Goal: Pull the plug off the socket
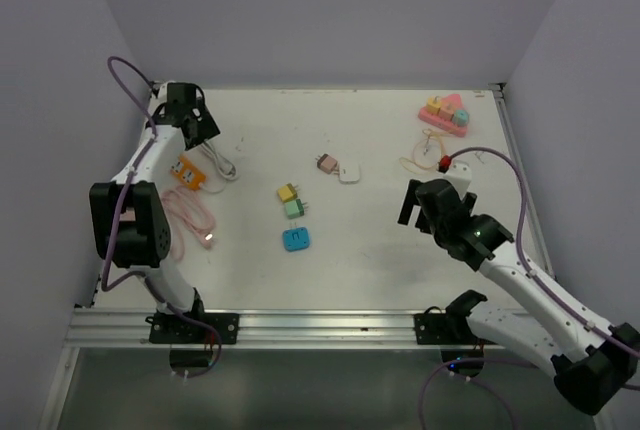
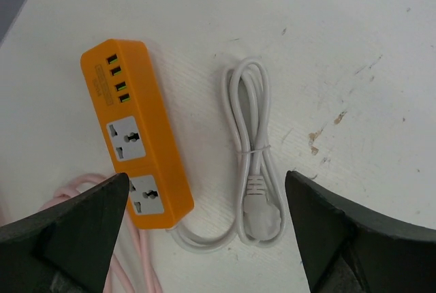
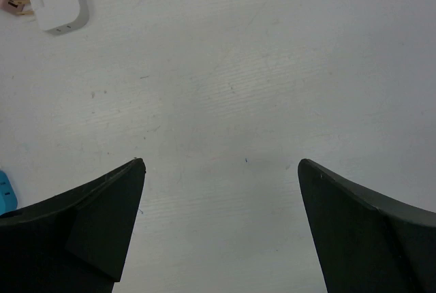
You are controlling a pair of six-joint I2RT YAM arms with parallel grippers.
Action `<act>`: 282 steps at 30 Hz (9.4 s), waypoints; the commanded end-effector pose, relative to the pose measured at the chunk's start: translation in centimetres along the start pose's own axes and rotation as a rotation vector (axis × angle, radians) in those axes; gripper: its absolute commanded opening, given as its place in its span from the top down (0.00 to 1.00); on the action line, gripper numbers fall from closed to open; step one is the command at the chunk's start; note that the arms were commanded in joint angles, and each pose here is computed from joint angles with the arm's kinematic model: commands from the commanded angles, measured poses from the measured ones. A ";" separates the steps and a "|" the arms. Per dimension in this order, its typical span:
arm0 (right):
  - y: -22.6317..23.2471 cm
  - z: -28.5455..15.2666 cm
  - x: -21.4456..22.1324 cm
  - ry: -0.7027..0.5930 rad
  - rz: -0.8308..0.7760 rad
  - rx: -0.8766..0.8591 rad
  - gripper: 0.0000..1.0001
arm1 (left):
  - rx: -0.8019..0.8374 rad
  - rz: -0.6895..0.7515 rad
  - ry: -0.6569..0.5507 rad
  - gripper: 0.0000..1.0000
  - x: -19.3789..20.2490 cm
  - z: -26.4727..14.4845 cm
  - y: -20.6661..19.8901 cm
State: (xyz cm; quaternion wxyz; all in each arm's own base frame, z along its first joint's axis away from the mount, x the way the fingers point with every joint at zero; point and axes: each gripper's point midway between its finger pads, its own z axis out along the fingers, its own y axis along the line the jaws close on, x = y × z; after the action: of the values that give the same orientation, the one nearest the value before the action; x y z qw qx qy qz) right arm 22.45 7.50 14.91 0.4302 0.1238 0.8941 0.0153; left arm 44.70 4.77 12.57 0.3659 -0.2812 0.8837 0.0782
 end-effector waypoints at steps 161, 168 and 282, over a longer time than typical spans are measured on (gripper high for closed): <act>3.8 11.6 1.7 0.009 0.480 -0.645 1.00 | 0.871 0.090 0.164 0.01 21.4 -29.9 -21.5; 4.1 11.8 2.6 0.028 0.528 -0.676 1.00 | 0.783 0.189 0.233 0.03 27.6 -29.1 -27.1; 0.5 15.3 6.7 0.126 0.532 -0.363 1.00 | 0.703 0.190 0.249 0.01 23.7 -25.7 -26.2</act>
State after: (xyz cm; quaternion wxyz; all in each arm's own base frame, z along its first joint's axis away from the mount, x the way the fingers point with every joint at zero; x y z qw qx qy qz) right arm 32.42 10.47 5.19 0.4124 0.2509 0.7910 0.3759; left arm 28.32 -35.52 15.24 0.2917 -0.0724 0.9223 -0.2431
